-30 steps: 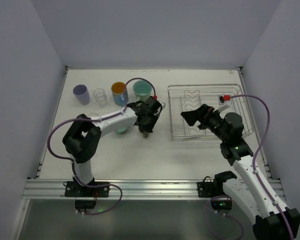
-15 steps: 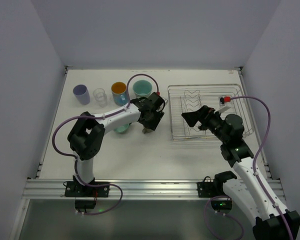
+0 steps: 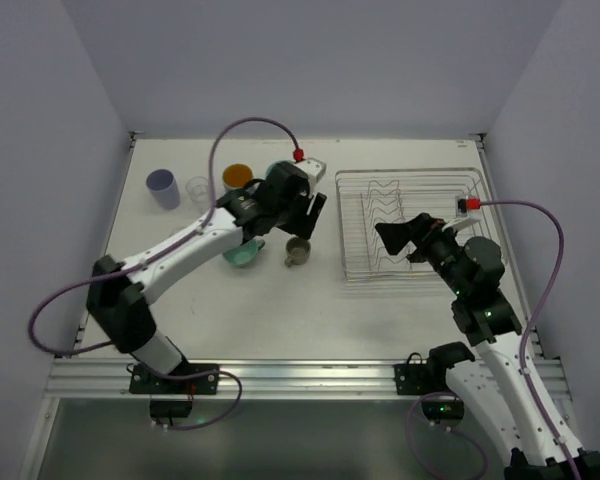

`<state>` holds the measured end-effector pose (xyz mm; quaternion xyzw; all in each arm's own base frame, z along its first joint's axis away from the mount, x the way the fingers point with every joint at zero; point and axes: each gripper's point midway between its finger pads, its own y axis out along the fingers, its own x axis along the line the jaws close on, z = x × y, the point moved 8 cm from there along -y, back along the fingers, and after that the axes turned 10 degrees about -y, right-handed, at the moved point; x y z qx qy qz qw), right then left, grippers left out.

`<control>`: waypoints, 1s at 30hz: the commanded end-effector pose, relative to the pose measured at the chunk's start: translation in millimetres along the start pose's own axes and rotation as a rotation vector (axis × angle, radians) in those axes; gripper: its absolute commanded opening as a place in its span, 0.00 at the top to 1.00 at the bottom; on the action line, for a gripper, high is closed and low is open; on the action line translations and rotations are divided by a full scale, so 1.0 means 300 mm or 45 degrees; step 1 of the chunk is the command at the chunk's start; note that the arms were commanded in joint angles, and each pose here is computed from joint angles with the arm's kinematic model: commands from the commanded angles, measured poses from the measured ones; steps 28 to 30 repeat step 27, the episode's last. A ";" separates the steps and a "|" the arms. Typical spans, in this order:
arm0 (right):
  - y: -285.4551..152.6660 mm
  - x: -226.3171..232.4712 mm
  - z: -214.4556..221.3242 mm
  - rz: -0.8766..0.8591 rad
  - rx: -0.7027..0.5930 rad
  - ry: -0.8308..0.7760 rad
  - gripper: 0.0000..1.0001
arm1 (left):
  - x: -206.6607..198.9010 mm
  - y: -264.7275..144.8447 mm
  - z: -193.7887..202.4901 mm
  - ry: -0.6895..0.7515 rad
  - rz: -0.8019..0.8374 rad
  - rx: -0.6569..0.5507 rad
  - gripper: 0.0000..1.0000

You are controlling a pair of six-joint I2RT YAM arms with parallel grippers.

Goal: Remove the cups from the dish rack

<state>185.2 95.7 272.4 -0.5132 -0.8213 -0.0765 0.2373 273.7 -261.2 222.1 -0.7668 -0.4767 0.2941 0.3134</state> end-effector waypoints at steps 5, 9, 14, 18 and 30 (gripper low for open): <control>-0.155 0.054 -0.177 0.139 -0.281 -0.092 0.01 | 0.051 -0.590 -0.177 -0.125 0.211 -0.862 0.05; -0.246 0.064 -0.231 0.200 -0.424 -0.183 0.01 | 0.139 -0.809 -0.104 -0.187 0.218 -1.116 0.00; -0.363 0.070 -0.283 0.279 -0.639 -0.231 0.01 | 0.233 -0.862 0.025 -0.230 0.114 -1.178 0.00; -0.398 0.066 -0.295 0.317 -0.714 -0.219 0.01 | 0.281 -0.870 0.099 -0.247 0.064 -1.209 0.00; -0.352 0.062 -0.286 0.297 -0.659 -0.201 0.01 | 0.303 -0.835 0.122 -0.249 -0.013 -1.197 0.00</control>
